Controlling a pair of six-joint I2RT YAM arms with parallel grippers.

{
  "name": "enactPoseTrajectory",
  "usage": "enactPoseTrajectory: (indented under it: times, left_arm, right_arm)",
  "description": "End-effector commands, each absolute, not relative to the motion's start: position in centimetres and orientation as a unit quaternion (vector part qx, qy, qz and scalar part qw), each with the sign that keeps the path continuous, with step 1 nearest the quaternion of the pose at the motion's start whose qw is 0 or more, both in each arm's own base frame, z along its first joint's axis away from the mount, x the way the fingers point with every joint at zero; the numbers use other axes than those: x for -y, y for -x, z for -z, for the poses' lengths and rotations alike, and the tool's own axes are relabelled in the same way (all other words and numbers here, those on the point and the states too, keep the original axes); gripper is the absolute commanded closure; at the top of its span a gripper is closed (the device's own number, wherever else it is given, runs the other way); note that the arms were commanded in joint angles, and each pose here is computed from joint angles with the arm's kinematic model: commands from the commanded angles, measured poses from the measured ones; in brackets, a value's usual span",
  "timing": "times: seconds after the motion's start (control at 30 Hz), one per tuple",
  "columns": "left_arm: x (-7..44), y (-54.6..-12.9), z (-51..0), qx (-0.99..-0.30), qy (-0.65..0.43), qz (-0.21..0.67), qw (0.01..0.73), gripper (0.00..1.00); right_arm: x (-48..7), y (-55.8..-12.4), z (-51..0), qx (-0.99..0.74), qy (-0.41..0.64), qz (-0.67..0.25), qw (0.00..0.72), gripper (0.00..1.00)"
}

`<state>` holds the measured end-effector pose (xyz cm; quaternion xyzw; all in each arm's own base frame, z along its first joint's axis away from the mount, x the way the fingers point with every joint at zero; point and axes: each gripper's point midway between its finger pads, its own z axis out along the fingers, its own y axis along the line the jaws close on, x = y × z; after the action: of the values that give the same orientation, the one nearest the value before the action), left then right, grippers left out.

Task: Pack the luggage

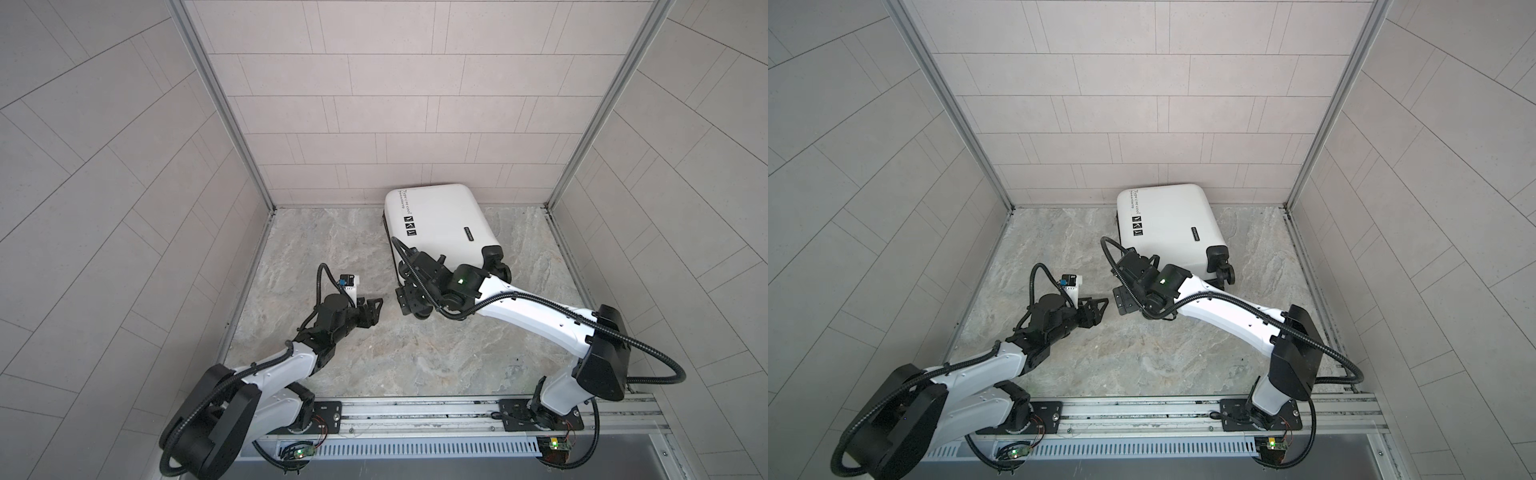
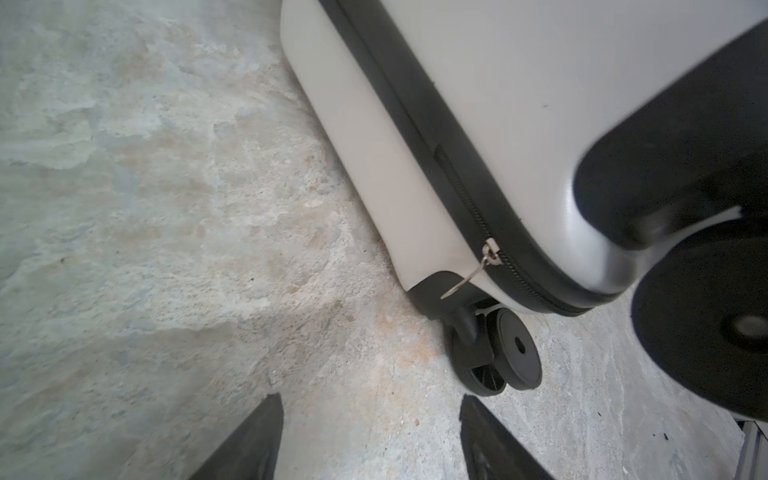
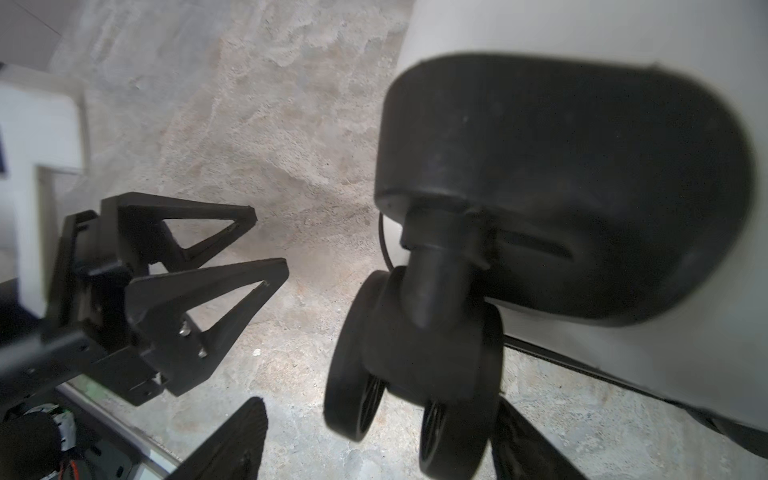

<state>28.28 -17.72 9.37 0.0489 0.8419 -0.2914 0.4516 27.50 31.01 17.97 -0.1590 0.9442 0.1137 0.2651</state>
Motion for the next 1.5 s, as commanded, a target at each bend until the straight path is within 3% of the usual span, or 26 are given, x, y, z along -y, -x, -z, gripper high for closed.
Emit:
enactPoseTrajectory:
  times: [0.0, 0.27, 0.47, 1.03, 1.47]
  left_arm:
    - [19.0, -28.7, -11.1, -0.809, -0.092, 0.301, 0.496, 0.31]
    - [21.4, -29.2, -10.7, -0.796, -0.146, 0.32, 0.492, 0.47]
    - [22.1, -29.3, -10.5, -0.785, -0.168, 0.319, 0.504, 0.48]
    - [24.9, -30.8, -11.1, -0.755, -0.223, 0.3, 0.539, 0.46]
    - [25.6, -32.0, -10.1, -0.734, -0.211, 0.313, 0.565, 0.53]
  right_arm:
    - [-30.1, -28.0, -18.0, -0.948, 0.145, -0.08, 0.272, 0.21]
    - [-29.6, -28.7, -19.0, -0.945, 0.147, -0.058, 0.285, 0.61]
    - [-28.9, -29.3, -21.3, -0.937, 0.166, -0.029, 0.306, 0.74]
    - [-29.4, -29.5, -22.0, -0.925, 0.242, -0.001, 0.294, 0.8]
    - [-29.1, -29.3, -22.6, -0.928, 0.235, -0.015, 0.288, 0.8]
